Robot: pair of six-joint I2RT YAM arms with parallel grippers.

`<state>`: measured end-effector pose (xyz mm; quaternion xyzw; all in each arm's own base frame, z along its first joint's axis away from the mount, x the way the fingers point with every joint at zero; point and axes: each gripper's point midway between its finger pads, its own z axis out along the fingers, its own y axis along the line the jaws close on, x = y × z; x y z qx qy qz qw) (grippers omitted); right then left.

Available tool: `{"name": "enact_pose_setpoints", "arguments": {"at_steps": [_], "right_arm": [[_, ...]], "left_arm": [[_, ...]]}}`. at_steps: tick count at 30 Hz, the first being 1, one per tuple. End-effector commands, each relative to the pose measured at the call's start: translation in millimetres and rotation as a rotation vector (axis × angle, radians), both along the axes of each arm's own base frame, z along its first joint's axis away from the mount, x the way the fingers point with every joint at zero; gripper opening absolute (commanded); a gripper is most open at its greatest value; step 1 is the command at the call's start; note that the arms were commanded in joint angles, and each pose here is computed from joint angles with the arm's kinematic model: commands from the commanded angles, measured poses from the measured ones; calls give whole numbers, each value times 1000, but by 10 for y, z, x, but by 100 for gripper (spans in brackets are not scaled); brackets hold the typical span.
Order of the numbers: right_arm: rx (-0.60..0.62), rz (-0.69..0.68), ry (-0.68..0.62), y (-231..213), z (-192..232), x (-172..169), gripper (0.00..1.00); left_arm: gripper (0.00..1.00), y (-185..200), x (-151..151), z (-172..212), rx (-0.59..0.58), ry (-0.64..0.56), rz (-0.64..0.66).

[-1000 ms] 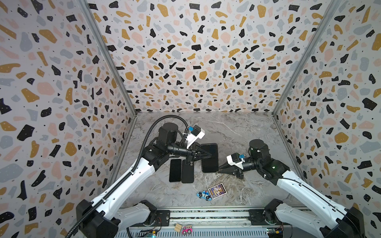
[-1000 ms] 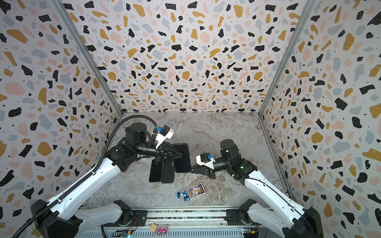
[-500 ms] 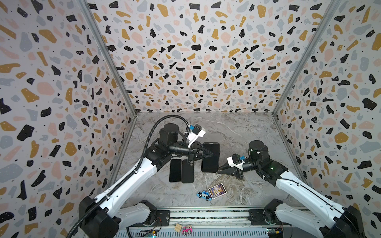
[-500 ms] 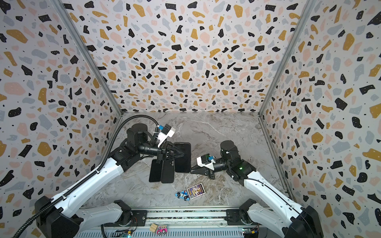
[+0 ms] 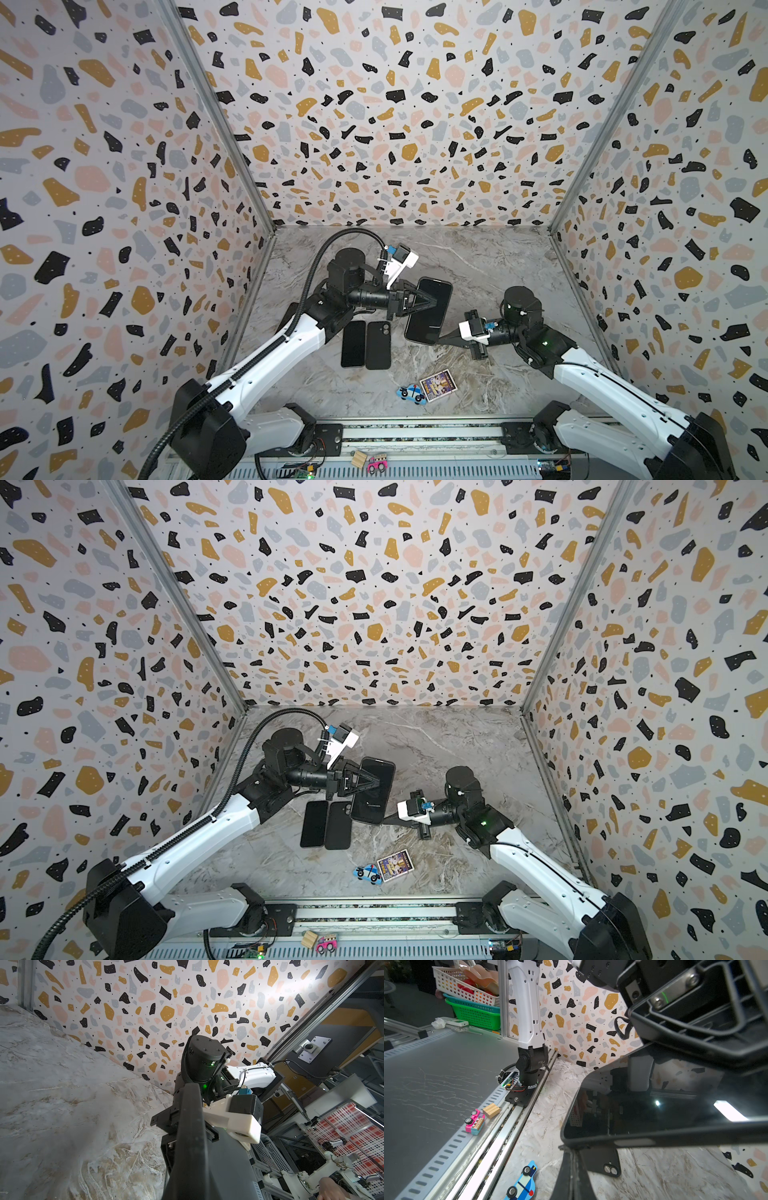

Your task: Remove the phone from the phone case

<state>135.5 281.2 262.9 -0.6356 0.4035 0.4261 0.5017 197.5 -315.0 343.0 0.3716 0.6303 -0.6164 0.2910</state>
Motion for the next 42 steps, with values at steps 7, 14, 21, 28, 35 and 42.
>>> {"name": "enact_pose_setpoints", "arguments": {"at_steps": [7,14,21,28,35,42], "right_arm": [[112,43,-117,-36,268,-168,0],[120,7,-117,-78,226,-177,0],[118,-4,-51,-99,182,-198,32],[95,-56,-2,-107,178,-105,40],[74,-60,103,-103,205,29,40],[117,-49,126,-92,363,39,42]], "left_arm": [[0,-21,122,207,-91,-69,61],[0,-24,139,302,-133,-37,62],[0,34,181,429,-183,-21,87],[0,50,123,477,-188,-33,68],[0,92,50,482,-175,-65,64],[0,84,57,383,-140,-72,66]]}}
